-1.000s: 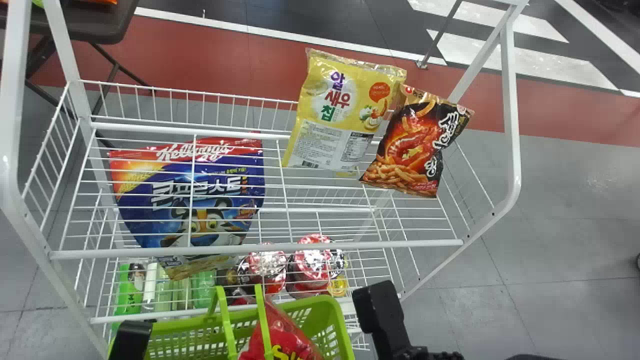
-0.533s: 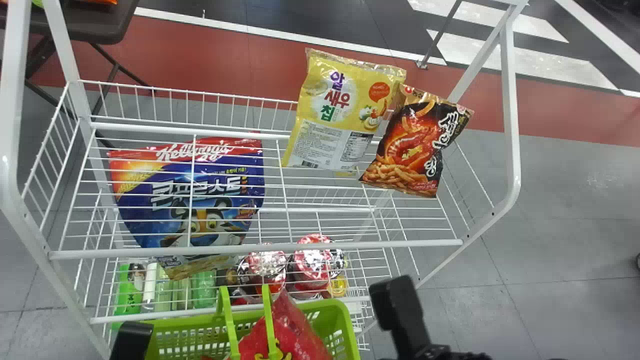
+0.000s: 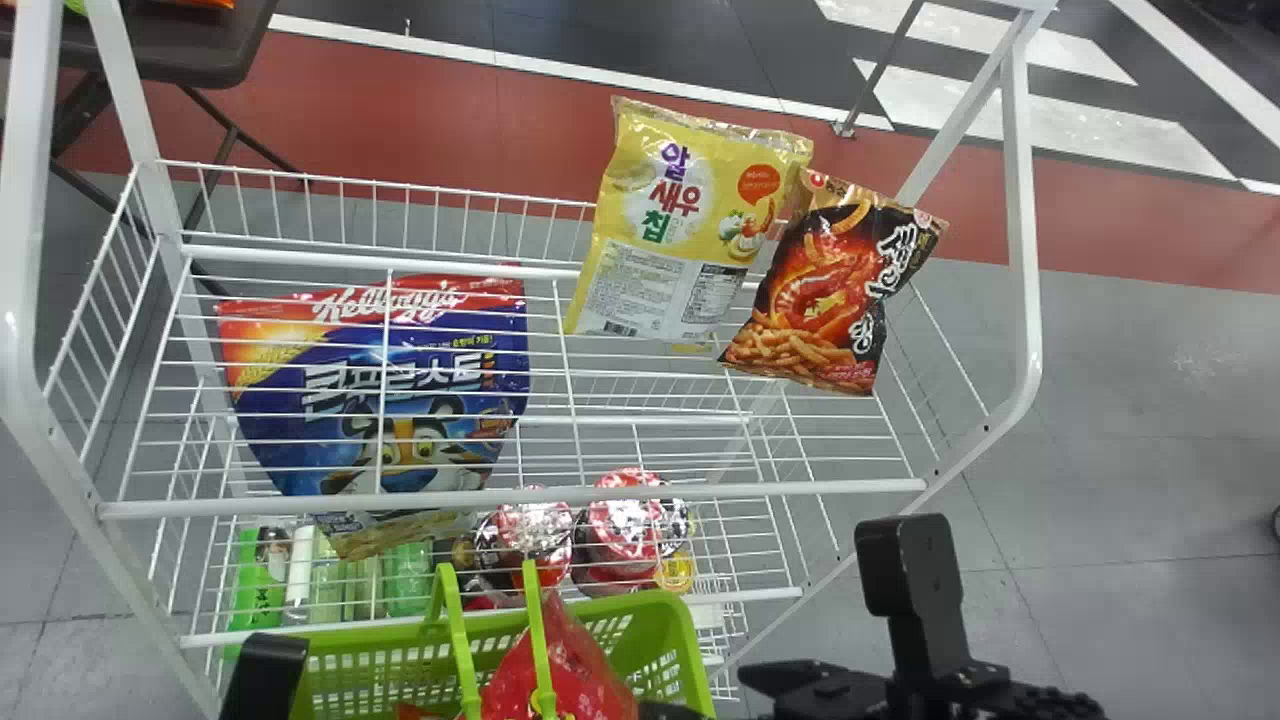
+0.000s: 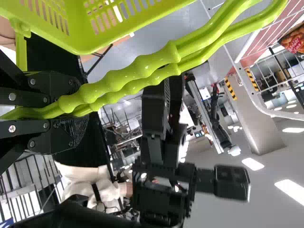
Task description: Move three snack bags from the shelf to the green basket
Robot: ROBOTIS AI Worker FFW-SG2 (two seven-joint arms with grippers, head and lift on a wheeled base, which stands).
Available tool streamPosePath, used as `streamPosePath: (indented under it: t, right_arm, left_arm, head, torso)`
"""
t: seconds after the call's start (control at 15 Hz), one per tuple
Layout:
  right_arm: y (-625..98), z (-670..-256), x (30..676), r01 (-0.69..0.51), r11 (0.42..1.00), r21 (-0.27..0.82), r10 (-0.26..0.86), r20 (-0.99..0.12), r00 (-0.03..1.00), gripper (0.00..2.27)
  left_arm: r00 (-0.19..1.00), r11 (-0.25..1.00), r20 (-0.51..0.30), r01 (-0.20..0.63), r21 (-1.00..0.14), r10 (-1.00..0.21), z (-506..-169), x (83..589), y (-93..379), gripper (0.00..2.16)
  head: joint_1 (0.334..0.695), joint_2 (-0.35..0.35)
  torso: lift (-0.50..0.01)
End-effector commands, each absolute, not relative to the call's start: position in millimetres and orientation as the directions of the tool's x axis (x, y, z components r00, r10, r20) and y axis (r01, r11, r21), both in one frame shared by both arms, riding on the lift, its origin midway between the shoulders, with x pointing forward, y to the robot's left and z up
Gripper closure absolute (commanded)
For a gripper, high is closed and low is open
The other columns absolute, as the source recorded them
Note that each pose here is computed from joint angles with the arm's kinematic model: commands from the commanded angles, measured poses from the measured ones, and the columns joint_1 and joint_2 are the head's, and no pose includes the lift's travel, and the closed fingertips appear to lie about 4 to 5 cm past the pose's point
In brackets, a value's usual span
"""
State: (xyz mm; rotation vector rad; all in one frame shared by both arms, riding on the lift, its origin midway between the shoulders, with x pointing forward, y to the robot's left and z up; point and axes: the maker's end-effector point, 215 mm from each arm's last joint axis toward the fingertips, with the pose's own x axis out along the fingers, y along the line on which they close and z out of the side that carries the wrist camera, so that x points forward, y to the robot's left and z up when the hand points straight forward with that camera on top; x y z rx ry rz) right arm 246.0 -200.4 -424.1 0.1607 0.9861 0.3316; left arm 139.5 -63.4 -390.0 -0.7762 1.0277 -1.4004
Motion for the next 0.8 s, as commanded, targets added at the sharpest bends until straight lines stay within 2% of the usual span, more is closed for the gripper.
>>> streamPosePath:
  t: [0.0,0.2,0.33,0.47,0.73]
  right_arm:
    - [-204.1,-406.3,309.7,-0.242,0.928,0.283,0.371,-0.638,0.675,0.06]
    - [-228.5,-348.5,390.0,-0.253,0.947,0.199,0.31,-0.351,0.884,0.06]
    - [-256.4,-310.7,430.2,-0.196,0.972,0.131,0.217,-0.174,0.961,0.07]
    - [-289.4,-306.1,461.2,-0.097,0.992,0.086,0.107,-0.12,0.987,0.05]
    - [-354.8,-317.5,499.4,0.098,0.995,-0.014,-0.099,-0.134,0.986,0.06]
  left_arm:
    - [-0.103,0.067,-0.117,0.402,-0.913,-0.988,-391.7,139.8,-62.7,1.46]
    - [-0.104,0.07,-0.121,0.402,-0.913,-0.987,-392.8,139.5,-61.8,1.46]
    - [-0.106,0.07,-0.122,0.402,-0.913,-0.987,-392.9,138.8,-61.9,1.46]
    - [-0.107,0.07,-0.123,0.402,-0.913,-0.987,-393.0,137.8,-60.7,1.46]
    - [-0.108,0.072,-0.126,0.406,-0.911,-0.986,-392.9,138.8,-59.9,1.46]
  head:
    - [0.695,-0.35]
    - [0.695,-0.35]
    - [0.695,-0.35]
    - [0.695,-0.35]
    - [0.695,-0.35]
  torso:
    - [-0.047]
    - [-0.047]
    - [-0.047]
    - [-0.047]
    - [-0.047]
